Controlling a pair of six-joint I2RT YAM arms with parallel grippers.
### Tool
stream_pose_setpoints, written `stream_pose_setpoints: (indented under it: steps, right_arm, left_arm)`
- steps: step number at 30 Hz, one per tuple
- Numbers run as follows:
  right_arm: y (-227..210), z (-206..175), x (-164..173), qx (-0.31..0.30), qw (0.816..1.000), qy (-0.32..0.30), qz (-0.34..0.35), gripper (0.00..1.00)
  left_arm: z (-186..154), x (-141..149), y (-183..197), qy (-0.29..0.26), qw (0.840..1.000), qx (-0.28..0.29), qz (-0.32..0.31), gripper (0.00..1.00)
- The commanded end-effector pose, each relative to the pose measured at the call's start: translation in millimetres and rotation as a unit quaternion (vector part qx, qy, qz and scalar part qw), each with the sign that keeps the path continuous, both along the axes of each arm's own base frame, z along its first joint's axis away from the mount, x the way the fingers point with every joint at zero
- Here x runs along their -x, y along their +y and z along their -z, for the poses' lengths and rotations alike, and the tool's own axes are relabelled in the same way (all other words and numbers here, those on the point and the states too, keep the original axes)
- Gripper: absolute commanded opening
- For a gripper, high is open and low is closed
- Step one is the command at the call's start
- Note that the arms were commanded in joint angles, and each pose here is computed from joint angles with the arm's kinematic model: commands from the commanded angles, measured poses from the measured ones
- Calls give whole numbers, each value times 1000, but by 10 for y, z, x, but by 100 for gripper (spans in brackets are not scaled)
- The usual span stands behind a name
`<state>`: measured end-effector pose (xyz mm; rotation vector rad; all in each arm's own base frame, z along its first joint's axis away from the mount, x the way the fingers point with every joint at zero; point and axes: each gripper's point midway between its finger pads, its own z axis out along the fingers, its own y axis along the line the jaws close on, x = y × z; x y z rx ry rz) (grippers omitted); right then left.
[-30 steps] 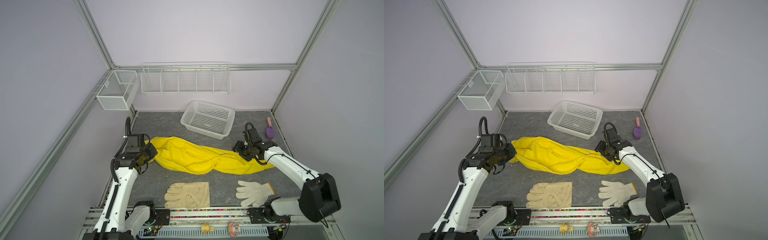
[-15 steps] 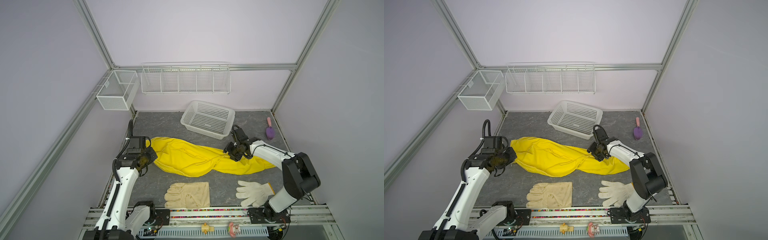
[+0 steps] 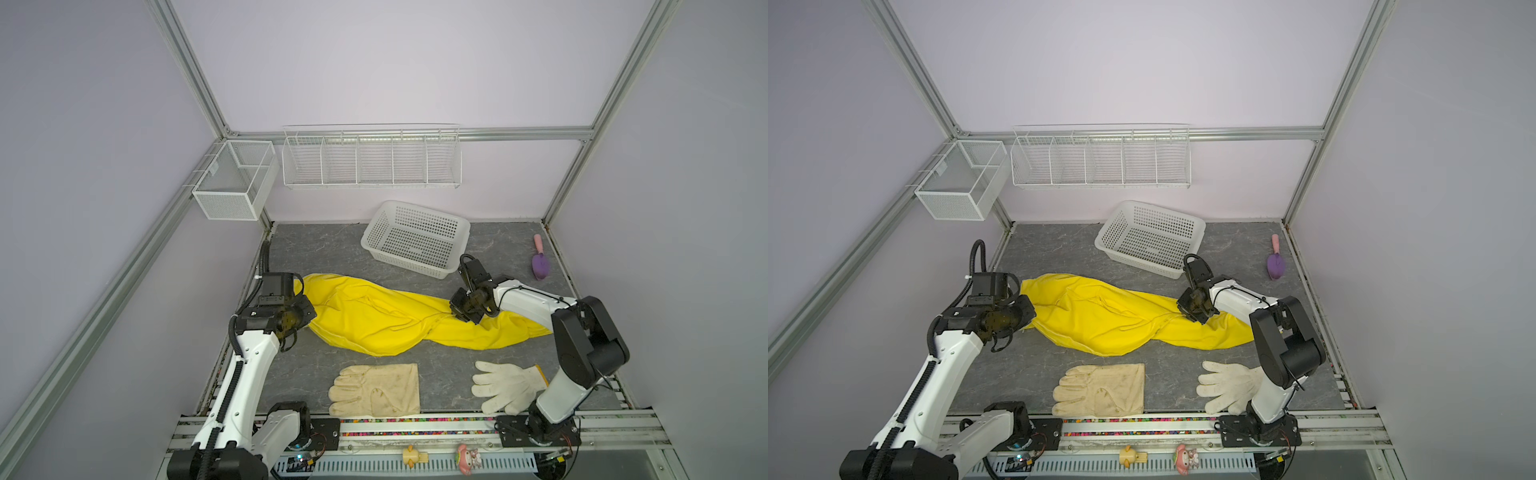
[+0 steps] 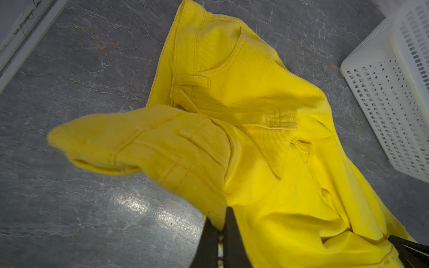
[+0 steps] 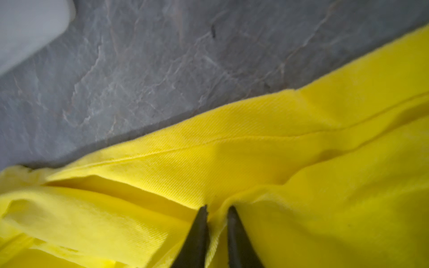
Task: Fold and stack the trousers
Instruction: Flatten out the trousers at the center of the table.
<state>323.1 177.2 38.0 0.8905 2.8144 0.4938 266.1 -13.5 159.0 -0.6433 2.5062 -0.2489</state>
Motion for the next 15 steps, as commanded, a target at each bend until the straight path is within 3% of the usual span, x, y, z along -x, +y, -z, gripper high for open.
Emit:
stream_pose_setpoints:
  steps: [1, 9, 15]
  right_arm:
    - [-253, -291, -192, 34, 998, -47, 11, 9]
    - [-630, -1281, -448, 47, 983, -178, -15, 6]
    - [-282, -1812, -28, 5, 974, -216, -68, 6]
  left_arm:
    - [47, -17, -13, 2, 1000, 4, 5, 0]
    - [-136, -230, -145, -26, 999, 40, 18, 0]
    - [-378, -375, -63, -48, 999, 13, 14, 0]
